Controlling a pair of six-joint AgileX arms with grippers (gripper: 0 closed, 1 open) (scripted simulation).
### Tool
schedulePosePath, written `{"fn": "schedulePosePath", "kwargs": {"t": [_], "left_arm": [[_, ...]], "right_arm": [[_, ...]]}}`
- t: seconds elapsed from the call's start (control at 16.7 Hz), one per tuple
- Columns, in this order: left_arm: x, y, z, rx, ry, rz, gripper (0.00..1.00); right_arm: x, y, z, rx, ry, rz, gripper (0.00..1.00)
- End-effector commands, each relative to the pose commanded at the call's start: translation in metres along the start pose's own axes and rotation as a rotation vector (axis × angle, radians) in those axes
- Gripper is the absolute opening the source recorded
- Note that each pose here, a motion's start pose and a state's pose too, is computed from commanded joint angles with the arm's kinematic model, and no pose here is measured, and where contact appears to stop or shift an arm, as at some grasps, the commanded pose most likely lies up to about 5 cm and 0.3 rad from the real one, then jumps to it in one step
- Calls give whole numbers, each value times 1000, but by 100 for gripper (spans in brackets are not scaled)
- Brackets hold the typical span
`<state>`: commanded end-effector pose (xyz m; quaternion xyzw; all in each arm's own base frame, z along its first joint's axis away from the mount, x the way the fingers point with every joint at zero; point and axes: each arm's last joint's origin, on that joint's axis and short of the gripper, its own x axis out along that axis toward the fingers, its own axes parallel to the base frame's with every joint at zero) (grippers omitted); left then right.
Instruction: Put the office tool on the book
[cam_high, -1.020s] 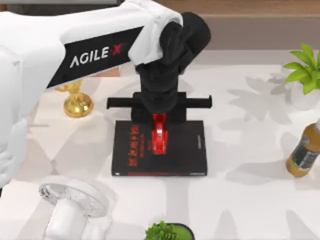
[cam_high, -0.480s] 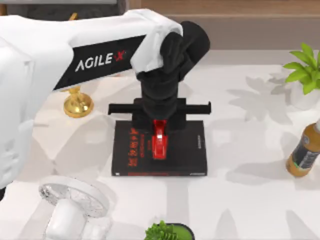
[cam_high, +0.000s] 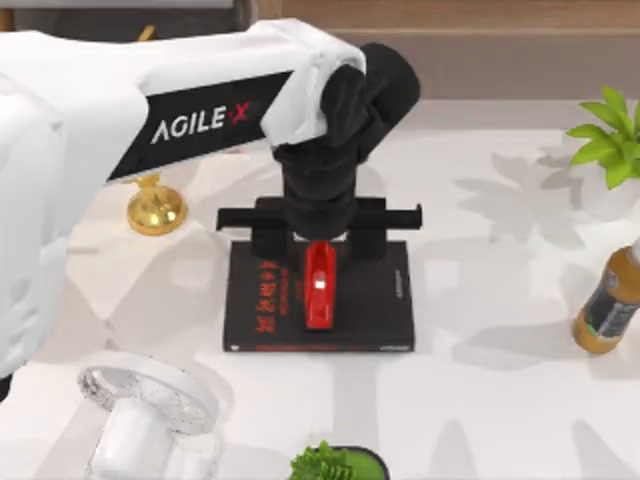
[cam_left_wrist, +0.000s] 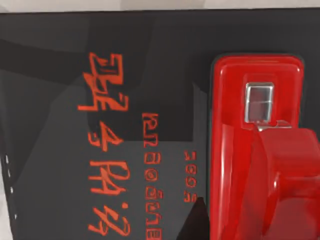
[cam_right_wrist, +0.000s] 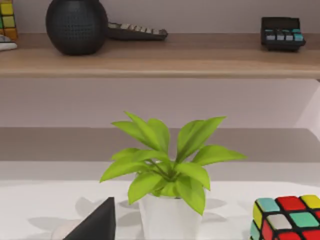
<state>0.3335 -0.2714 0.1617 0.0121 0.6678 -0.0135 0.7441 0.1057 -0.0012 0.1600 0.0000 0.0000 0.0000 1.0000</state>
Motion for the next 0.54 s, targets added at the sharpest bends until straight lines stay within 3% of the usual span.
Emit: {"fn": "schedulePosePath", "kwargs": {"t": [0.18, 0.54], "left_arm": [[0, 0, 0, 0, 0, 0, 98], [0, 0, 0, 0, 0, 0, 100]], "right_arm": [[0, 0, 0, 0, 0, 0, 100], [0, 0, 0, 0, 0, 0, 100]]}}
